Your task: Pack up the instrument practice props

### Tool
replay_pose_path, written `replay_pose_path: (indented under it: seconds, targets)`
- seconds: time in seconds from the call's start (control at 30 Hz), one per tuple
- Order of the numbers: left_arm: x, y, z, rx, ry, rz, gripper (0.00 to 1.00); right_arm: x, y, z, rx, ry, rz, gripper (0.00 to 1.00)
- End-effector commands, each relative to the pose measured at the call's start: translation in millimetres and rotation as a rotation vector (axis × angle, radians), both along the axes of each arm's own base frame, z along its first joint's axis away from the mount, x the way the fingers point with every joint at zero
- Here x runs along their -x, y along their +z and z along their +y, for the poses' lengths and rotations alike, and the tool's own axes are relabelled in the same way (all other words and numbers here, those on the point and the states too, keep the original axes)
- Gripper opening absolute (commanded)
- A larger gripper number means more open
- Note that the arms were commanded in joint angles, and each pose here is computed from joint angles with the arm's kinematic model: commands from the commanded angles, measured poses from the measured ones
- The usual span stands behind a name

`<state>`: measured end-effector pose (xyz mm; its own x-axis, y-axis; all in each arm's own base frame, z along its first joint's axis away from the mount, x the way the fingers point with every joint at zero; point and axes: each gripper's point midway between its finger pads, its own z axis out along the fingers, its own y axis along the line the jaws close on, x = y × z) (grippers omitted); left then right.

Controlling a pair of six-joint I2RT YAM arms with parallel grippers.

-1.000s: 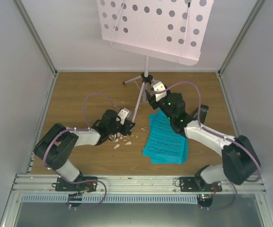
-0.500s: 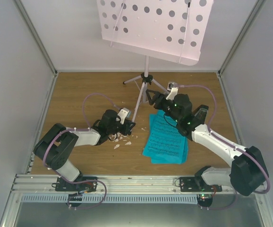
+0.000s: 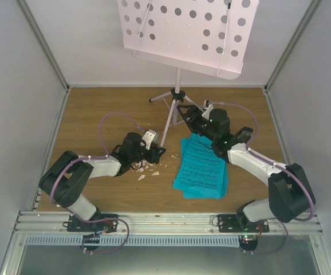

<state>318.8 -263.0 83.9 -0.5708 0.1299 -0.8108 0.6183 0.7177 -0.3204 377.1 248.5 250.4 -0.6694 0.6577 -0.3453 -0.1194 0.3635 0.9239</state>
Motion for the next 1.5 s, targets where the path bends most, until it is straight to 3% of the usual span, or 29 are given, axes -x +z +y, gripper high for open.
replay_pose_path:
  seconds: [0.0, 0.47, 0.83, 1.17, 1.47]
  targets:
    - [-3.4, 12.8, 0.2, 0.019, 0.005, -0.052, 0.55, -15.7, 25.8, 0.3, -0.079, -0.008, -0.033, 0.74]
    - [-3.0, 15.4, 0.8, 0.018, 0.003, -0.059, 0.68, -50.5, 22.5, -2.6, -0.108, -0.028, -0.032, 0.69]
    - [-2.9, 16.2, 1.5, 0.015, 0.005, -0.062, 0.68, -58.0, 21.2, 1.5, -0.132, -0.02, -0.036, 0.57]
    - [-2.8, 17.0, 1.9, 0.014, 0.006, -0.065, 0.68, -63.5, 23.2, -1.4, -0.135, -0.033, -0.043, 0.55]
    - [-2.5, 17.3, 2.2, 0.013, 0.005, -0.065, 0.67, -66.7, 21.6, -3.6, -0.125, -0.045, -0.045, 0.43]
